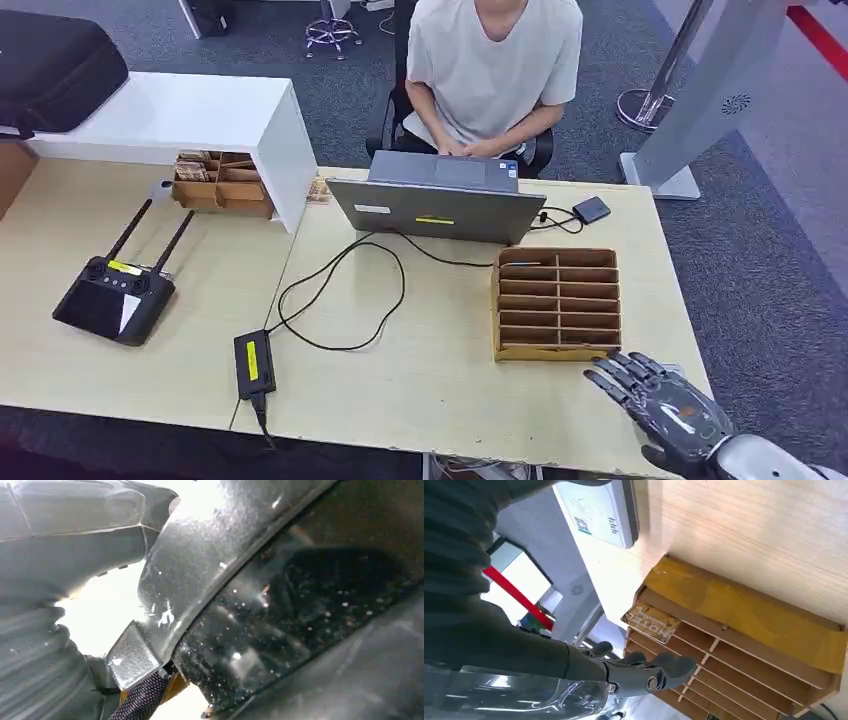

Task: Pass the card to the sensor for recognition and then transmit it.

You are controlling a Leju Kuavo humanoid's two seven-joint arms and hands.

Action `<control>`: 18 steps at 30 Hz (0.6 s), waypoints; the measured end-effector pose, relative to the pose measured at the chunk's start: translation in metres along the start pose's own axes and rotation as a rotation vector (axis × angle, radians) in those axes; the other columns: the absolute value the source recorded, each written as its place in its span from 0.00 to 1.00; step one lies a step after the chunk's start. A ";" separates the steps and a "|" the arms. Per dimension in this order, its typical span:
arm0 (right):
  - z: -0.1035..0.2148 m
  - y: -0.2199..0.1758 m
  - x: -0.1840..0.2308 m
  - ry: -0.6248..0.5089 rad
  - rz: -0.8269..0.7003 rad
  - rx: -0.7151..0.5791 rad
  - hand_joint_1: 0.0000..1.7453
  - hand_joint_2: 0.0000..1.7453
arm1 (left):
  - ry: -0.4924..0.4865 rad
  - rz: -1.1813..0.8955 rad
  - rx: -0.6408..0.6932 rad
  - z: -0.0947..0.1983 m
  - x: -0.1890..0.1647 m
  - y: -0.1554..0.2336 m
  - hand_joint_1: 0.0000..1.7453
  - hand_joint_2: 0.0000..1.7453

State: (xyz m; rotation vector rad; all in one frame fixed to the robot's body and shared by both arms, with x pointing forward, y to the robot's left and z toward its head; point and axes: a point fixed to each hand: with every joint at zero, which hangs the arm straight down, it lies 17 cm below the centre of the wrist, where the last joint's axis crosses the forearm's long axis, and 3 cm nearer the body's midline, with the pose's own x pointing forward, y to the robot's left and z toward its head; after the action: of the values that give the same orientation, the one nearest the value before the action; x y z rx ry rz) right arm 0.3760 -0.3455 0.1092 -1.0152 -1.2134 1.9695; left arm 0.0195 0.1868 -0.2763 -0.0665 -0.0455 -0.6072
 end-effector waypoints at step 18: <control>-0.033 -0.031 0.063 -0.049 0.035 -0.284 0.00 1.00 | -0.001 -0.015 -0.002 0.000 0.000 0.000 0.00 1.00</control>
State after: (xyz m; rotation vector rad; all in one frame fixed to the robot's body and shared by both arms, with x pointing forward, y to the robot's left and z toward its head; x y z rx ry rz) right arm 0.3740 -0.2678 0.1091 -1.1372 -1.5441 1.8933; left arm 0.0197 0.1864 -0.2762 -0.0683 -0.0467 -0.6222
